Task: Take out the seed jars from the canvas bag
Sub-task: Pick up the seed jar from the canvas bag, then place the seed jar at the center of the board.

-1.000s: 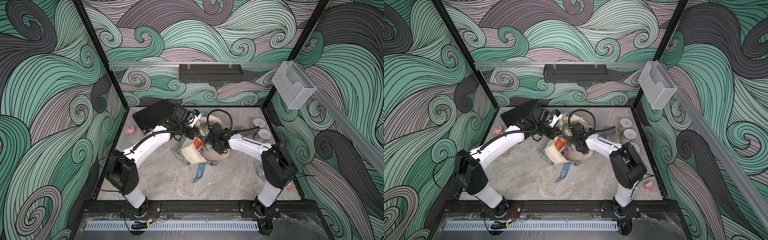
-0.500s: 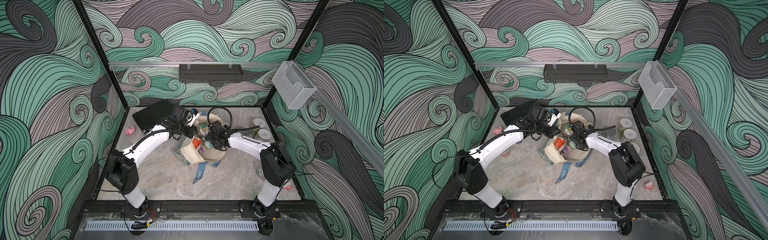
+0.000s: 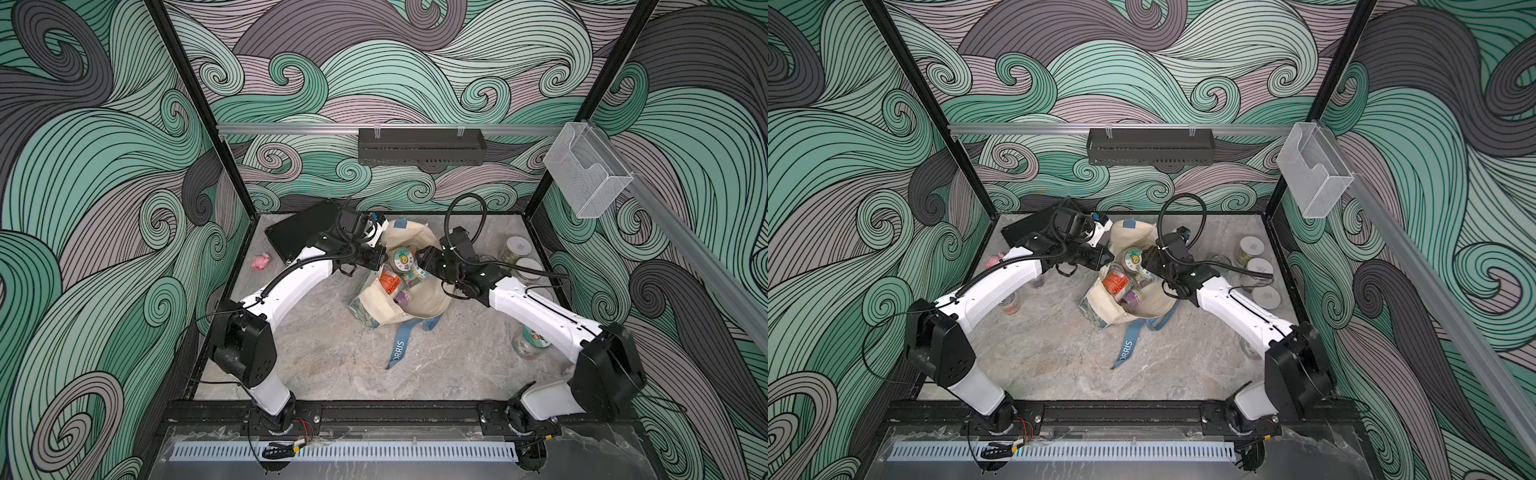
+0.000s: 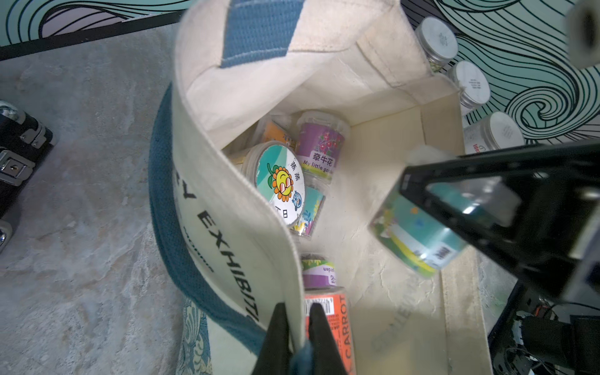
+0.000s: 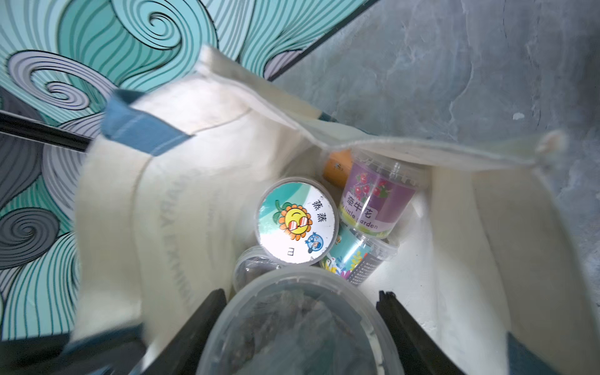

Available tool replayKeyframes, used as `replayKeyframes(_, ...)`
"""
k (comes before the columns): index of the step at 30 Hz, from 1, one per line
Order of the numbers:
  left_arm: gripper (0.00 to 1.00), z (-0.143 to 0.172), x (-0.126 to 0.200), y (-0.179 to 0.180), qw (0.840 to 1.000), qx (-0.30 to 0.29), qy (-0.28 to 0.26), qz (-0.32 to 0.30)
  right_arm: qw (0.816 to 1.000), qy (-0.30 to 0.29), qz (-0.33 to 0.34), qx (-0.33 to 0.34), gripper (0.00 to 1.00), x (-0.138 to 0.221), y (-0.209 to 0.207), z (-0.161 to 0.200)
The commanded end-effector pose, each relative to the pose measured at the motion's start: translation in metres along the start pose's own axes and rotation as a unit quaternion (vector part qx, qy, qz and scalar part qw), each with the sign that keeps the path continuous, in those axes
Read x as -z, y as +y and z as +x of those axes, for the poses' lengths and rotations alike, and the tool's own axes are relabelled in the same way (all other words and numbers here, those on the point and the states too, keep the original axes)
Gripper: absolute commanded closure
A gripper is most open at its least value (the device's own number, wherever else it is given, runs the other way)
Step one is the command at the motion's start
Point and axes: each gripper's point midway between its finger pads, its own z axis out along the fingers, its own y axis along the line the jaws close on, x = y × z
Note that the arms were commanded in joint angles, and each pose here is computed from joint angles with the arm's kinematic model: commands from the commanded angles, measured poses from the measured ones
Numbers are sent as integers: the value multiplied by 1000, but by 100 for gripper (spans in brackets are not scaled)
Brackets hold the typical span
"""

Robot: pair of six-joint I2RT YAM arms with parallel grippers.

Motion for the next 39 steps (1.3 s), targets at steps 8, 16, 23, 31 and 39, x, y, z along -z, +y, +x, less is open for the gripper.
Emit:
replayKeyframes(8,89,-8,3,17,999,32,-2,-18,992,-48,34,115,39,76,-32,-22)
replayKeyframes(16,90,-9,4,16,999,34,-4,-15,989,-69,114,63,38,102,-113,-25)
replayKeyframes(23,90,-9,5,15,999,35,-5,-13,978,-73,196,11,38,94,-174,-11)
replayKeyframes(31,90,-9,5,15,999,34,-6,-11,961,-57,267,-47,38,63,-220,0)
replayKeyframes(39,90,-9,5,15,999,34,-6,-10,939,-87,326,-70,39,43,-247,-8)
